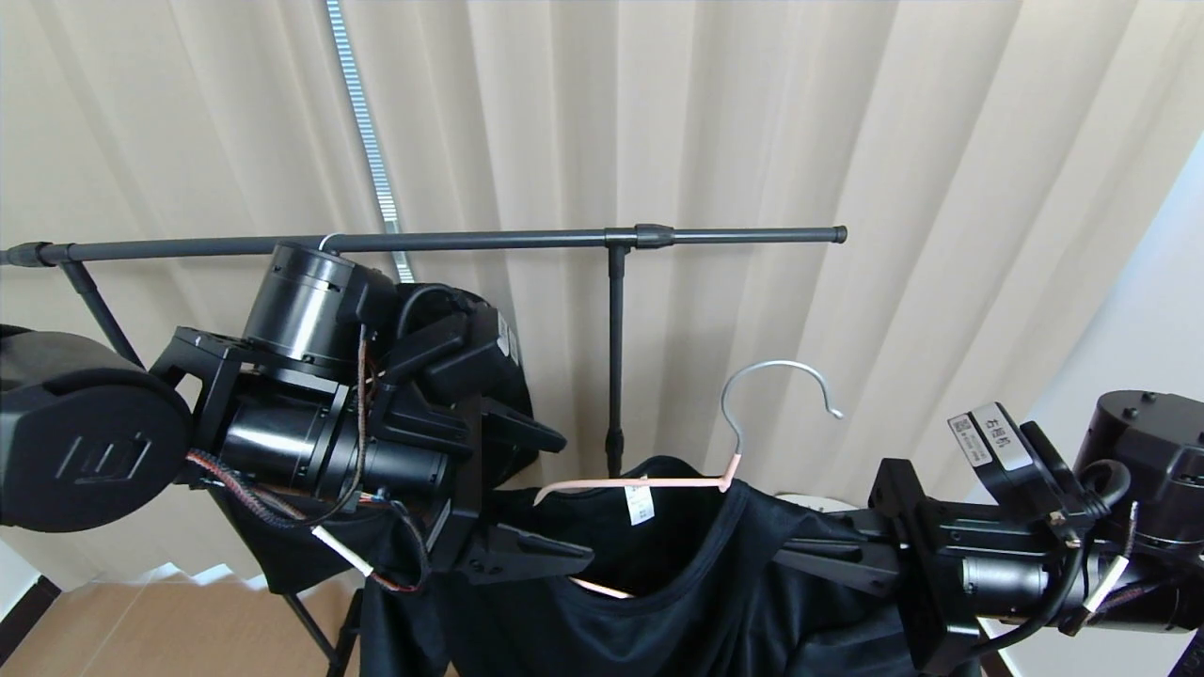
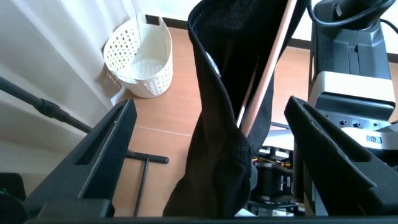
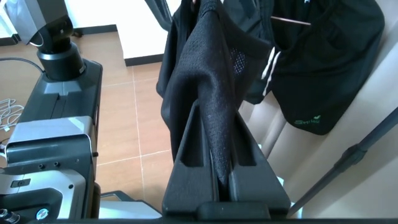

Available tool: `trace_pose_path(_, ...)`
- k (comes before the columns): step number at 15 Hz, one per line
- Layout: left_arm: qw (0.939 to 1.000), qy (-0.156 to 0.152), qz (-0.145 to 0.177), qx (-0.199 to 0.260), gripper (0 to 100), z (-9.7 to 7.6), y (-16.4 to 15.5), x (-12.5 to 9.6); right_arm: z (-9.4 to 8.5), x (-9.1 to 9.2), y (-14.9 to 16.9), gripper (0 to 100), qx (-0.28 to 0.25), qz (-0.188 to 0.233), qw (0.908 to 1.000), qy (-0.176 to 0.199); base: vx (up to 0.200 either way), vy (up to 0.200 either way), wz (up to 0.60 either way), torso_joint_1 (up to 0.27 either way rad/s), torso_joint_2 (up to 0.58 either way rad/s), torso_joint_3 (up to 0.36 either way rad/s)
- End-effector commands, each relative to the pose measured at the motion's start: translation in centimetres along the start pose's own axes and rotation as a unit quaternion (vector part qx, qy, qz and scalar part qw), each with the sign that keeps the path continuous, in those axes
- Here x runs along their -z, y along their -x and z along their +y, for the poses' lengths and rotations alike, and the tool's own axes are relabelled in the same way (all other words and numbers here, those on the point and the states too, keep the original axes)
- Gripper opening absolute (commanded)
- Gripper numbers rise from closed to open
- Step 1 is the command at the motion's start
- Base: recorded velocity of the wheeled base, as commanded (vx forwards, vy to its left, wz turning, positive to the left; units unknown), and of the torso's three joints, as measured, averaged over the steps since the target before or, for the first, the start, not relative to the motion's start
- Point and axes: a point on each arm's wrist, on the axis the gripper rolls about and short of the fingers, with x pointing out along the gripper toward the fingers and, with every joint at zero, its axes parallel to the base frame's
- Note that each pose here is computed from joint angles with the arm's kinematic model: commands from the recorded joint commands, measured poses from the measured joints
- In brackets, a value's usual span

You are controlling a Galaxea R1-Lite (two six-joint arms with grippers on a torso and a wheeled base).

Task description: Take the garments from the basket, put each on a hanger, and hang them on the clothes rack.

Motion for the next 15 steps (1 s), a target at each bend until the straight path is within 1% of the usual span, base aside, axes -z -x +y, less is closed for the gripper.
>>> trace_pose_path(1,1.0,0.003,0.006,0.0,0,-0.2,-0.1,0.3,0.1,-0.2,0.1,0,0.0,-0.004,1.0,0.005,0.0,0.0,0.0,0.0,0.0,0.0)
trace_pose_path(5,1.0,0.0,0.007,-0.005,0,-0.6,0.2,0.2,0.1,-0.3,0.1,0,0.003,-0.004,1.0,0.006,0.0,0.0,0.0,0.0,0.0,0.0)
trace_pose_path(8,0.9998,0.0,0.016,-0.015,0,-1.1,0.4,0.4,0.2,-0.5,0.2,0,0.006,-0.008,0.9999,0.01,0.0,0.0,0.0,0.0,0.0,0.0)
trace_pose_path(10,0.9998,-0.001,0.014,-0.015,0,-1.4,0.6,0.4,0.3,-0.9,0.3,0,0.007,-0.013,0.9998,0.015,0.0,0.0,0.0,0.0,0.0,0.0)
trace_pose_path(11,0.9998,-0.001,0.015,-0.014,0,-1.5,0.6,0.4,0.4,-0.7,0.4,0,0.008,-0.011,0.9998,0.015,0.0,0.0,0.0,0.0,0.0,0.0)
trace_pose_path(12,0.9998,-0.001,0.014,-0.015,0,-1.8,0.9,0.5,0.4,-0.7,0.4,100,0.007,-0.011,0.9998,0.015,0.0,0.0,0.0,0.0,0.0,0.0)
trace_pose_path(15,0.9997,0.0,0.011,-0.023,0,-2.3,1.8,0.6,0.3,-0.8,0.5,100,0.009,-0.012,0.9998,0.015,0.0,0.0,0.0,0.0,0.0,0.0)
